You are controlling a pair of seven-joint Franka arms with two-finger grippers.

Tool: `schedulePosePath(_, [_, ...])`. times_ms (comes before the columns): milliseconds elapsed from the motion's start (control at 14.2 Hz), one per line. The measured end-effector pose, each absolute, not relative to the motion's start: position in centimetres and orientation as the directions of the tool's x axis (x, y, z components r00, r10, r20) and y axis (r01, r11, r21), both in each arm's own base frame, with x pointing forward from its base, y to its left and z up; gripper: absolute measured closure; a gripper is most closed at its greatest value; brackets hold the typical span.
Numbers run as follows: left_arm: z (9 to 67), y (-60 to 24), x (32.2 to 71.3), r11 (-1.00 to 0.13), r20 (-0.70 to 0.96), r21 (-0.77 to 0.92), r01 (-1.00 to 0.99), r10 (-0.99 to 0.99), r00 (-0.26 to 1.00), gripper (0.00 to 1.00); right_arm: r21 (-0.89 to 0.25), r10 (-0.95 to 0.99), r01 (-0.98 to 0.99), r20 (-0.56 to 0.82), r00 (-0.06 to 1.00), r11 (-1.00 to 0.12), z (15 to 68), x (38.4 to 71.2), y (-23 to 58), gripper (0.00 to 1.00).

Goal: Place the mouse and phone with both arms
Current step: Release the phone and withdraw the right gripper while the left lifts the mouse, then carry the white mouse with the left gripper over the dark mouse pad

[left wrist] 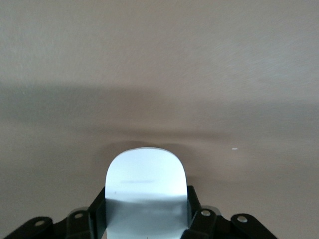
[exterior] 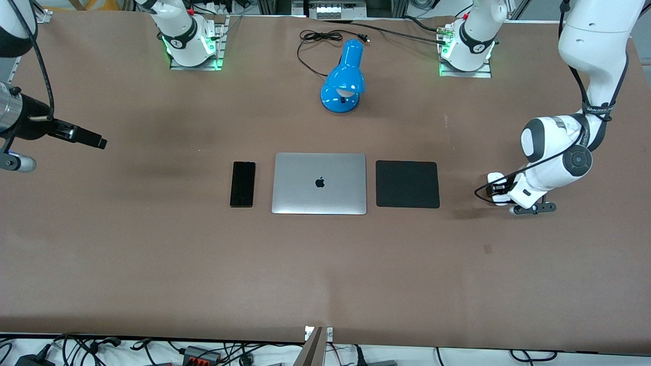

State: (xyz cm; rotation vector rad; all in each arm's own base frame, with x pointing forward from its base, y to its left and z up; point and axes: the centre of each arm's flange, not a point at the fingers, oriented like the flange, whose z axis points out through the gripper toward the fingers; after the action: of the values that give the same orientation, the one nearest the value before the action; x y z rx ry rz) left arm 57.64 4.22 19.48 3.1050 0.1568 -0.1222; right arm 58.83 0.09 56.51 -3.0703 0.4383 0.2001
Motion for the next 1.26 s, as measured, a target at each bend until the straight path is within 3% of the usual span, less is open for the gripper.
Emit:
schedulePosePath(422, [29.0,-7.1,63.3,-0.997,-0.142,0.057,-0.055,-0.062,0.988,0.38,-0.003,-0.261,-0.261,-0.032,0.965,-0.965,56.6,59.9,-0.7,0.0])
schedulePosePath(843, [22.0,-17.0,61.7,-1.0,-0.222,0.019,0.007,0.003,0.975,0.38,0.018,-0.21,-0.21,-0.012,0.978,-0.978,57.4,59.6,0.3,0.0])
schedulePosePath(1265, [20.2,-20.8,60.3,-1.0,-0.244,-0.003,0.024,0.024,0.97,0.38,0.048,-0.136,-0.137,0.013,0.991,-0.989,57.9,59.5,3.9,0.0])
